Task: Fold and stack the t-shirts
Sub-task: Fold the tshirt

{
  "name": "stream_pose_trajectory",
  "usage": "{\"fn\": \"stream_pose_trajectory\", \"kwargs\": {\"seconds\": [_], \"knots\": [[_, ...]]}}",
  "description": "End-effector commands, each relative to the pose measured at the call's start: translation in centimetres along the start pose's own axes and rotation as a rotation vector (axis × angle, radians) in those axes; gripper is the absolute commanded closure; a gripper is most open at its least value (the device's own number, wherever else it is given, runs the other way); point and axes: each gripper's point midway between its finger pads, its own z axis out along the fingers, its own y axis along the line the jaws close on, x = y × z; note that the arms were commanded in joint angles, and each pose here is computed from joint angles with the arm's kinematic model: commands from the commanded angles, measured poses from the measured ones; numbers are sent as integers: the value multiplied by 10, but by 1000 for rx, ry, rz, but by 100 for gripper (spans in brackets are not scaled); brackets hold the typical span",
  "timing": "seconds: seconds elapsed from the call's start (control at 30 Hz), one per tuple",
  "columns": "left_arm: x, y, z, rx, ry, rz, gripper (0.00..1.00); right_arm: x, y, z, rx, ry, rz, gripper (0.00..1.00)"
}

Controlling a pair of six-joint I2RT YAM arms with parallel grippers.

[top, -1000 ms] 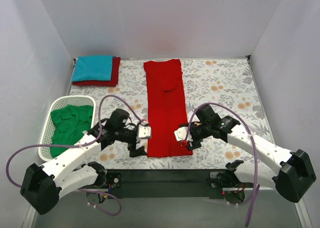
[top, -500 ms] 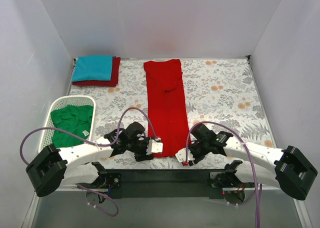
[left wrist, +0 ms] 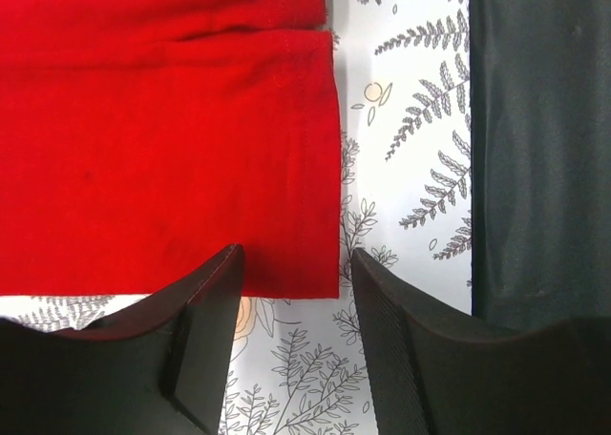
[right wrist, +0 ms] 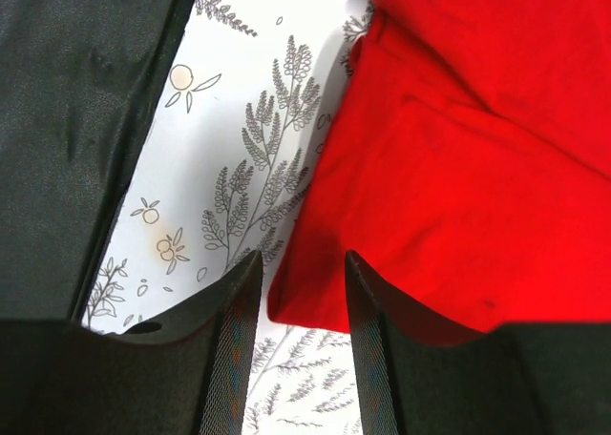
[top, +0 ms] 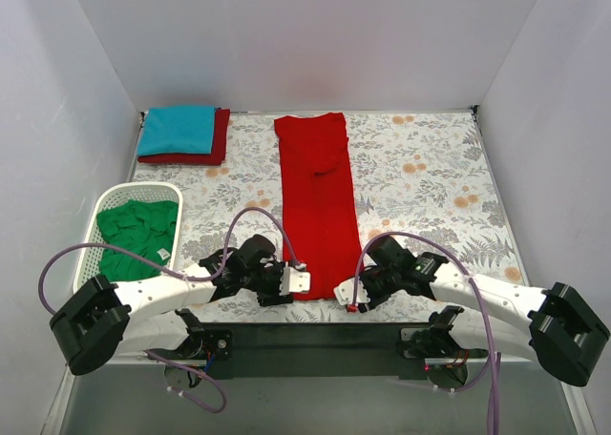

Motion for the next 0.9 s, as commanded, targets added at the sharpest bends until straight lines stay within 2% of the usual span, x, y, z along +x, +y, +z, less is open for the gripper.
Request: {"fn": "stream_pose_trajectory", "kwargs": {"seconds": [0.0,0.13,0.23,0.43,0.47,0.53,0.57,0.6,0.7,0.87], "knots": [[-5,2,2,8,-4,8,53,3,6,5,-37,16,65,53],[8,-5,5,35,39,-11,59,11,16,9,-80,43,102,54],[22,-6,7,40,84,35,63,20,24,12,-103,76,128,57],[46,-14,8,74,172,66,69,31,37,14,-130,112,160,76],[49,-14,8,69,185,71,71,33,37,14,-130,121,167,83],[52,-13,8,69,200,64,82,36,36,14,-121,140,178,92],[51,-13,8,64,202,44,85,35,34,13,-113,142,190,99],[45,-9,8,57,196,35,93,34,30,12,-101,145,197,99],[30,-6,4,53,178,-26,100,22,10,4,-47,140,222,99],[-14,19,-13,23,67,-108,100,0,-27,-13,60,94,244,99]]}}
